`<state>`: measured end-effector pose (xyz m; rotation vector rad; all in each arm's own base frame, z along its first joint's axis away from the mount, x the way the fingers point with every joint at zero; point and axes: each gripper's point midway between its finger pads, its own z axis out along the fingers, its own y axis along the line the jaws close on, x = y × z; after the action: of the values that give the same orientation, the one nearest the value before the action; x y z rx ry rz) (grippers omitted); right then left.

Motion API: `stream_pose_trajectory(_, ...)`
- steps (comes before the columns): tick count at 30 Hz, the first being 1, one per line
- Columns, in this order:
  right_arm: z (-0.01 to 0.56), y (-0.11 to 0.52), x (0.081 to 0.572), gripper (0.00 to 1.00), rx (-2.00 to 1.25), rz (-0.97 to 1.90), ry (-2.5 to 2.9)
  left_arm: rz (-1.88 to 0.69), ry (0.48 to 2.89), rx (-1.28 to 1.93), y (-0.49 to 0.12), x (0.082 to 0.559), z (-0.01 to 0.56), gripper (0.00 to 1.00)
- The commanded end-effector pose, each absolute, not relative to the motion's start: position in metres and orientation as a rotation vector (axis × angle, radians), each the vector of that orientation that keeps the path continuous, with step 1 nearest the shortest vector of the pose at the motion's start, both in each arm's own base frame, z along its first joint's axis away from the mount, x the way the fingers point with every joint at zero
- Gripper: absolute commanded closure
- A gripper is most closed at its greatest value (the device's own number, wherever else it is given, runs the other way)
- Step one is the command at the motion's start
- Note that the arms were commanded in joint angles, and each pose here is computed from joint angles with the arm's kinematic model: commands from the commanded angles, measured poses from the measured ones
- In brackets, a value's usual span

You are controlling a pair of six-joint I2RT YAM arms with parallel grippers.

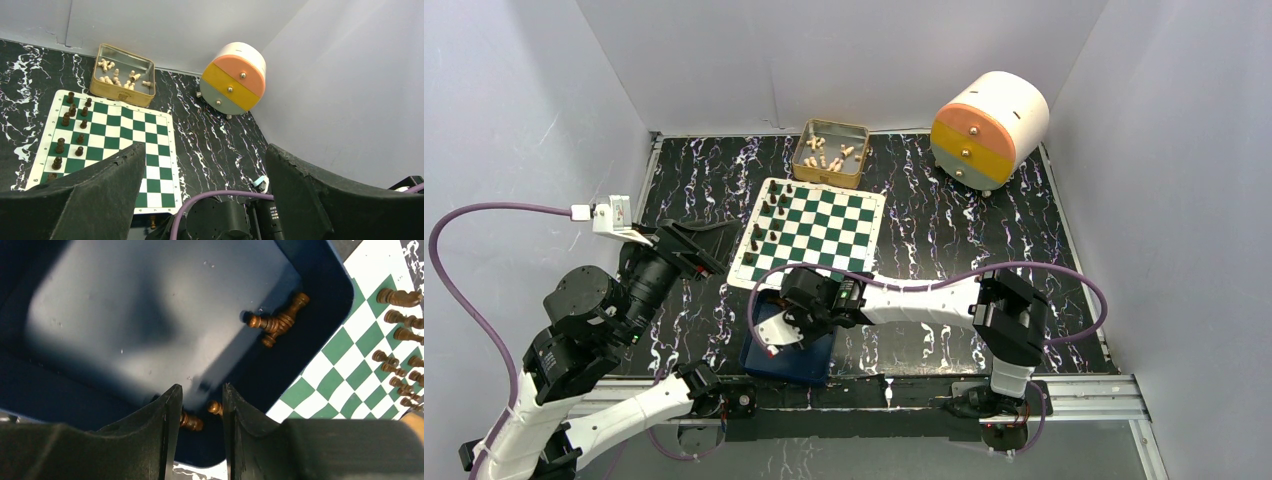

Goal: Set up the chess pieces on the board
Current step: Pick up the chess piece from the storage box.

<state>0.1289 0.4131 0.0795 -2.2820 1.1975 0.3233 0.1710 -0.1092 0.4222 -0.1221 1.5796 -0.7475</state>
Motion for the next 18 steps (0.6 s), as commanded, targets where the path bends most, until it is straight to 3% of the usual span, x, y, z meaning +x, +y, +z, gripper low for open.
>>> stream_pose_trajectory(1, 0.096, 0.413, 0.135, 0.56, -2.398, 0.225, 0.960, -0.763, 1.536, -0.140, -0.103, 0.168, 0.437, 0.14)
stream_pose_trajectory(18, 0.084, 0.408, 0.153, 0.55, -2.603, -0.017, 0.773, -0.777, 1.529, -0.139, -0.102, 0.166, 0.438, 0.15)
